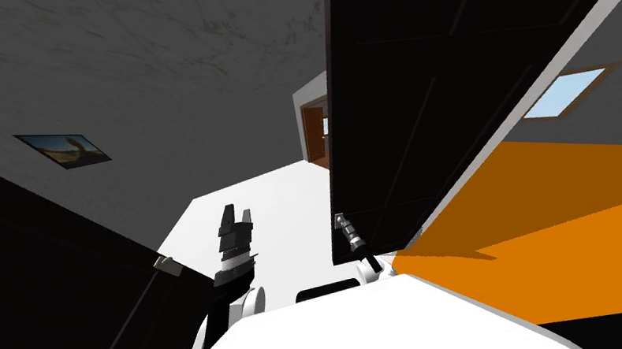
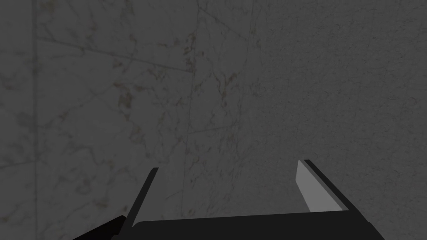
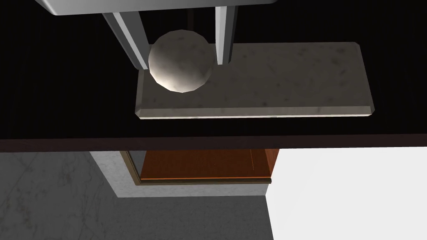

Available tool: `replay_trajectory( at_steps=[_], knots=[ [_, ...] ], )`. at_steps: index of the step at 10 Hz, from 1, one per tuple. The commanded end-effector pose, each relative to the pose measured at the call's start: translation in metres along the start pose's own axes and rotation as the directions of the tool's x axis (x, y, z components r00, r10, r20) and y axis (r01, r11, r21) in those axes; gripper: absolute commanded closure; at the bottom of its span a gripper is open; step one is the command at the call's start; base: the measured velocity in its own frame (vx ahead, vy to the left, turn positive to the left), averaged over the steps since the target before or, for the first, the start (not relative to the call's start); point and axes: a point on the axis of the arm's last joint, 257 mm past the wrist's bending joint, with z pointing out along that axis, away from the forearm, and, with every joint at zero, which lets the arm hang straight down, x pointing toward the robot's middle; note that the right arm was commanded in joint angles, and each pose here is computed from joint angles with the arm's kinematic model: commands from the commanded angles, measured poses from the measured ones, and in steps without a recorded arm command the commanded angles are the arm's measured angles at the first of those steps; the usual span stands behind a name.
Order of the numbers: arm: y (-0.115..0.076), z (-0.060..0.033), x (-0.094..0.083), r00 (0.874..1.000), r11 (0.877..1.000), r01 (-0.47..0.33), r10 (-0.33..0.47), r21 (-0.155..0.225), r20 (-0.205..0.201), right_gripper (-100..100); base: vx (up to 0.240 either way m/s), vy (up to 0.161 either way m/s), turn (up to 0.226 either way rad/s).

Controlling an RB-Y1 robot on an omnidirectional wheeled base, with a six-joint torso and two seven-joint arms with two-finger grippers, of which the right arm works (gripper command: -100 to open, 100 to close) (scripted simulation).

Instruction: Push the door open

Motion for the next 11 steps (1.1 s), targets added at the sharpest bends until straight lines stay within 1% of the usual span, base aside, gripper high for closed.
replay_trajectory(
  at_steps=[1,2,3,4,5,6,9,11],
  knots=[
    [-0.002,-0.0042,-0.009,1.000,1.000,0.006,-0.007,0.013,0.013,100,0.000,-0.005,0.015],
    [0.001,-0.0030,-0.009,1.000,1.000,0.006,-0.006,0.007,0.013,100,-0.016,-0.015,0.011],
    [0.001,-0.0029,-0.026,0.999,1.000,0.010,-0.011,0.008,0.047,100,0.101,0.050,-0.150],
    [0.001,-0.0029,-0.030,0.998,1.000,0.011,-0.012,0.009,0.055,100,0.190,0.090,-0.127],
    [0.001,-0.0030,-0.038,0.997,1.000,0.012,-0.013,0.009,0.073,100,0.187,0.070,-0.058],
    [-0.002,-0.0057,-0.029,0.998,1.000,0.002,-0.003,0.016,0.059,-100,-0.078,0.050,-0.067],
    [0.000,-0.0038,-0.026,0.998,1.000,-0.011,0.010,0.014,0.063,-100,-0.238,0.061,-0.048],
    [0.001,-0.0015,-0.019,0.997,0.999,-0.032,0.032,0.011,0.065,-100,-0.284,0.072,-0.065]
  ],
)
